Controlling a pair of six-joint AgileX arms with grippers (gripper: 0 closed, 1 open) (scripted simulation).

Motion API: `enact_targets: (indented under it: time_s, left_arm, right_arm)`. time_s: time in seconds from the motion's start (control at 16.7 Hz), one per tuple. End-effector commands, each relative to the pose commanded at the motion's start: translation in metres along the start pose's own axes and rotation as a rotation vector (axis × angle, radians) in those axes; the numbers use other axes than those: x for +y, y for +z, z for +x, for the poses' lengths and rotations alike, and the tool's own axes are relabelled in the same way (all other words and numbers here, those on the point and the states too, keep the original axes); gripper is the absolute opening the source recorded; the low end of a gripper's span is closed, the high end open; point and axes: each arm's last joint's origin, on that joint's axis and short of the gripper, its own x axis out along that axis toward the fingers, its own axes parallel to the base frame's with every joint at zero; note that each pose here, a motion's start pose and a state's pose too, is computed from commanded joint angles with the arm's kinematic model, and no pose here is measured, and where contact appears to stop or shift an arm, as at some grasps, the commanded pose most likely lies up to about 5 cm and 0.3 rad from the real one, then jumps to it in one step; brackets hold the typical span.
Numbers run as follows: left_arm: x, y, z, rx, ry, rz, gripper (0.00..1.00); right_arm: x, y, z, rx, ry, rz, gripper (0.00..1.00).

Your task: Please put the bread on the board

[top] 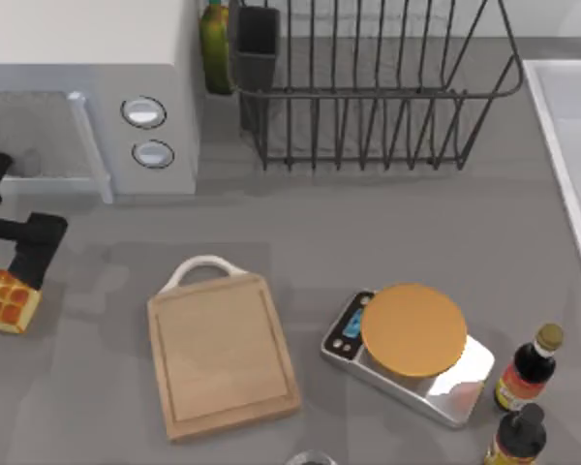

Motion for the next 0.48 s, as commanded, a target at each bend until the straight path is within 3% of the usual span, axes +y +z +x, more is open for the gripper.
enact_targets:
  time_s: [0.48]
  left_arm:
    - [0.002, -0.014, 0.011, 0.0, 0.0, 0.001, 1.0]
  right_arm:
    - [0.0, 0.0, 0.0, 0.0, 0.0, 0.0, 1.0]
